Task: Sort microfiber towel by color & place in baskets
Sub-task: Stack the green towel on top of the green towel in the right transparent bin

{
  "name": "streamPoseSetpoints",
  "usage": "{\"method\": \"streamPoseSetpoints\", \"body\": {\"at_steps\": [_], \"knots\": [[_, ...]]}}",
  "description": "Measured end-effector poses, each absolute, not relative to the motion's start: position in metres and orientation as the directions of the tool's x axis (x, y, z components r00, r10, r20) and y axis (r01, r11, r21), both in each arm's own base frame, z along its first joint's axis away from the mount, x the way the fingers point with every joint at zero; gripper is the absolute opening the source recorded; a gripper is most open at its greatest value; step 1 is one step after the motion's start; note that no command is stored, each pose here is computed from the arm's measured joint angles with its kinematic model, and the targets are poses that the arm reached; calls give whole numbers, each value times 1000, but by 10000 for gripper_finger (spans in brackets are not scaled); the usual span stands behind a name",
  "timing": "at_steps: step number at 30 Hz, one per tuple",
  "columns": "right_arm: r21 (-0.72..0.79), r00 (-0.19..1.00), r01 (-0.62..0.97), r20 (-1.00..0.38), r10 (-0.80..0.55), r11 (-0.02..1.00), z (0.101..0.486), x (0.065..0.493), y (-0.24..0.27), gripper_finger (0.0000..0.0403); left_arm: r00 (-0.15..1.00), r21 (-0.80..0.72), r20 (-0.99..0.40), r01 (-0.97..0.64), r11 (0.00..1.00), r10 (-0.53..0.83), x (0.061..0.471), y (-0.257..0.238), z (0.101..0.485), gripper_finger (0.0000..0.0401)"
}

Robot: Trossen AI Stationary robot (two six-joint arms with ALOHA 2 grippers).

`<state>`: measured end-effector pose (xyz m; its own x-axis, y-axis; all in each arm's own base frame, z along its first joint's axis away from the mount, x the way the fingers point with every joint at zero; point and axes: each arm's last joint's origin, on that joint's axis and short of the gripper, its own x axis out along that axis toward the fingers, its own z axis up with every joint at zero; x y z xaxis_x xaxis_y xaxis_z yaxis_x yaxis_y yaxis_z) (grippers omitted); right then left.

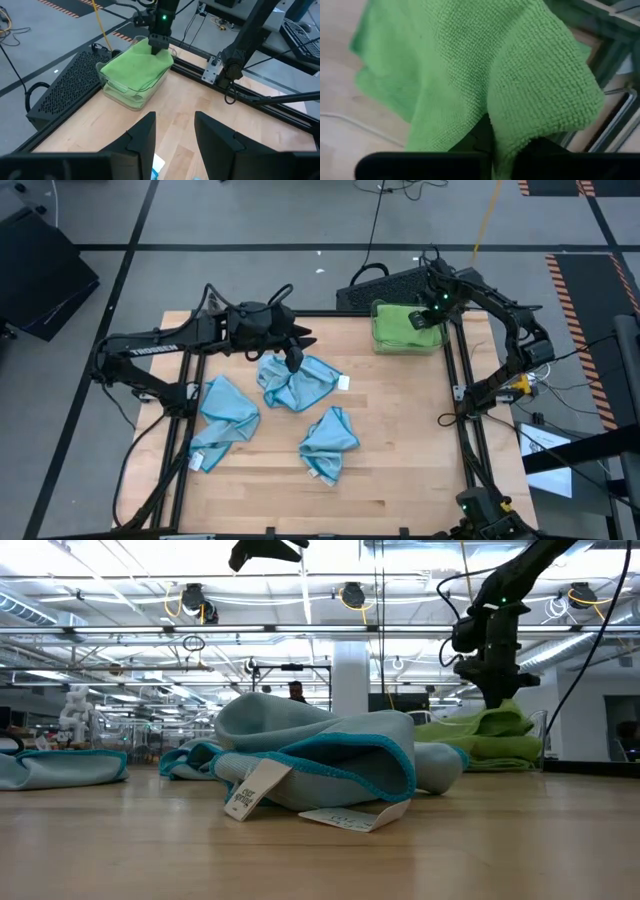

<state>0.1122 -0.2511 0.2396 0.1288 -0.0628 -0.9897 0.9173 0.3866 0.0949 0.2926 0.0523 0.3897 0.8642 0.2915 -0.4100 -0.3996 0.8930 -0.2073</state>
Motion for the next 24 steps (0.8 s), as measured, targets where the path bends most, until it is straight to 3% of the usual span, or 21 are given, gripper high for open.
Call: {"method": "streamPoseSetpoints", "body": {"at_steps": [12,24], "knots": [[-76,-3,951,-971,-237,301,240,124,-256,173,870,-225,-411,-387,894,273,293,52,390,136],[-101,-21,945,-968,-250,311,249,125,-257,236,885,-294,-414,-352,888,214,293,50,389,136]]}}
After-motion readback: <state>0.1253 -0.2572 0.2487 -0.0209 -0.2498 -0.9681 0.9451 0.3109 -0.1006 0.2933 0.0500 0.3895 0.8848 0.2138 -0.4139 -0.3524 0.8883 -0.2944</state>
